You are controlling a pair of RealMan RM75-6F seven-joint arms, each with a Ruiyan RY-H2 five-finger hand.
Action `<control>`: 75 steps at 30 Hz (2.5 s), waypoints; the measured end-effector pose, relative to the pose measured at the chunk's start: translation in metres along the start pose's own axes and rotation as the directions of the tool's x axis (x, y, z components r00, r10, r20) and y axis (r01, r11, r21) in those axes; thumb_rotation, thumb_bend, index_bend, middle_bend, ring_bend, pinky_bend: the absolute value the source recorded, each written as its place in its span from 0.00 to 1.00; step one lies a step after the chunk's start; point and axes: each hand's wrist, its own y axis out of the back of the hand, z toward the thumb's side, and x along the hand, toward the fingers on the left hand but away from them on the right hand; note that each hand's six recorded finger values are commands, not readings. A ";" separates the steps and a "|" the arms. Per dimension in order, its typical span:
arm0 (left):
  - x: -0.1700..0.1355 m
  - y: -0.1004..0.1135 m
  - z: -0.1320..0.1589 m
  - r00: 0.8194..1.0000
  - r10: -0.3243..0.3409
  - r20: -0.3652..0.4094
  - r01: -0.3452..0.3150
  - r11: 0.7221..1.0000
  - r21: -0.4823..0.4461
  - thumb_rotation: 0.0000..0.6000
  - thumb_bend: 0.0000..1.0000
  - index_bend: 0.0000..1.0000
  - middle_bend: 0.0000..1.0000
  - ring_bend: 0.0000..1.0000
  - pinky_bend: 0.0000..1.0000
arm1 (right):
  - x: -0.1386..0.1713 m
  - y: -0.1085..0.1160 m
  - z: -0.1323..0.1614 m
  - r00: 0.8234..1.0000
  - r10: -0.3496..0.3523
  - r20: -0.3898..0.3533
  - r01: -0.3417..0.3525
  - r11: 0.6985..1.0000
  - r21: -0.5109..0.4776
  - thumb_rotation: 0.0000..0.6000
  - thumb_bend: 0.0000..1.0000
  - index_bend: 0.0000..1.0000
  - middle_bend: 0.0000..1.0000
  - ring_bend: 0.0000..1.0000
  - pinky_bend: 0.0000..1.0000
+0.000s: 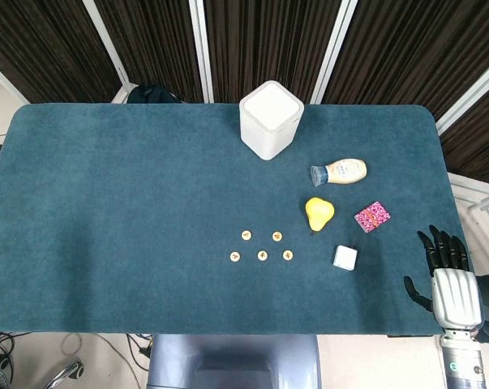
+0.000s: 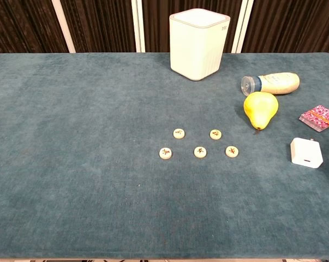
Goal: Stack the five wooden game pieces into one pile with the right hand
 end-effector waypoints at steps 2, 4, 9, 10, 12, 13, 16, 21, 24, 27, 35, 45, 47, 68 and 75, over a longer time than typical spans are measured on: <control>0.000 0.000 0.000 1.000 -0.001 0.000 0.001 1.000 0.000 1.00 0.15 0.05 0.00 0.00 0.09 | 0.000 0.000 0.000 1.000 0.002 -0.001 -0.002 1.000 0.000 1.00 0.37 0.11 0.00 0.00 0.00; 0.000 0.000 0.000 1.000 -0.001 0.000 0.001 1.000 0.000 1.00 0.15 0.05 0.00 0.00 0.09 | 0.000 -0.001 0.000 1.000 0.005 -0.002 -0.005 1.000 0.001 1.00 0.37 0.11 0.00 0.00 0.00; -0.002 0.001 0.001 1.000 0.004 0.003 -0.004 1.000 -0.002 1.00 0.15 0.05 0.00 0.00 0.09 | 0.000 -0.002 -0.001 1.000 0.016 -0.004 -0.016 1.000 -0.001 1.00 0.37 0.11 0.00 0.00 0.00; -0.002 0.002 0.001 1.000 0.005 0.004 -0.005 1.000 -0.003 1.00 0.15 0.05 0.00 0.00 0.09 | 0.000 -0.002 -0.001 1.000 0.016 -0.005 -0.016 1.000 -0.002 1.00 0.37 0.11 0.00 0.00 0.00; -0.002 0.002 0.001 1.000 0.005 0.002 -0.005 1.000 -0.003 1.00 0.15 0.05 0.00 0.00 0.09 | 0.000 -0.001 -0.001 1.000 0.016 -0.004 -0.016 1.000 -0.005 1.00 0.37 0.11 0.00 0.00 0.00; -0.002 0.002 0.001 1.000 0.005 0.002 -0.005 1.000 -0.003 1.00 0.15 0.05 0.00 0.00 0.09 | 0.000 -0.001 -0.001 1.000 0.015 -0.004 -0.015 1.000 -0.005 1.00 0.37 0.11 0.00 0.00 0.00; -0.002 0.001 0.001 1.000 0.003 0.003 -0.003 1.000 -0.001 1.00 0.15 0.05 0.00 0.00 0.09 | 0.000 0.000 -0.002 1.000 0.015 -0.002 -0.015 1.000 -0.007 1.00 0.37 0.11 0.00 0.00 0.00; -0.002 0.000 0.002 1.000 0.000 0.006 0.000 1.000 0.001 1.00 0.15 0.05 0.00 0.00 0.09 | -0.001 -0.002 -0.003 1.000 0.023 0.001 -0.023 1.000 -0.010 1.00 0.37 0.11 0.00 0.00 0.00; -0.003 0.001 0.002 1.000 0.003 0.007 -0.002 1.000 -0.003 1.00 0.15 0.05 0.00 0.00 0.09 | -0.001 -0.003 -0.003 0.999 0.032 0.001 -0.032 0.999 -0.013 1.00 0.37 0.11 0.00 0.00 0.00; -0.003 0.003 0.002 1.000 0.008 0.008 -0.008 1.000 -0.005 1.00 0.15 0.05 0.00 0.00 0.09 | -0.001 -0.004 -0.002 0.999 0.040 -0.002 -0.040 0.999 -0.025 1.00 0.37 0.11 0.00 0.00 0.00; -0.003 0.003 0.002 1.000 0.010 0.008 -0.010 1.000 -0.008 1.00 0.15 0.05 0.00 0.00 0.09 | -0.009 -0.009 0.017 0.993 0.104 -0.062 -0.109 0.991 -0.076 1.00 0.37 0.14 0.00 0.00 0.00; -0.003 0.003 0.000 1.000 0.008 -0.001 -0.008 1.000 -0.009 1.00 0.15 0.05 0.00 0.00 0.09 | -0.040 -0.036 0.057 0.950 0.271 -0.155 -0.276 0.961 -0.016 1.00 0.37 0.21 0.00 0.00 0.00; -0.002 0.003 -0.001 1.000 0.006 -0.001 -0.006 1.000 -0.009 1.00 0.15 0.05 0.00 0.00 0.09 | -0.047 -0.042 0.068 0.945 0.281 -0.165 -0.284 0.959 0.006 1.00 0.37 0.23 0.00 0.00 0.00; -0.001 0.001 -0.003 1.000 -0.002 -0.009 0.002 1.000 -0.013 1.00 0.15 0.05 0.00 0.00 0.09 | -0.076 -0.127 0.155 0.903 0.391 -0.179 -0.381 0.920 0.092 1.00 0.37 0.34 0.00 0.00 0.00; 0.000 0.001 -0.005 1.000 -0.003 -0.015 0.002 1.000 -0.017 1.00 0.15 0.05 0.00 0.00 0.09 | -0.078 -0.147 0.170 0.894 0.414 -0.168 -0.399 0.909 0.119 1.00 0.37 0.36 0.00 0.00 0.00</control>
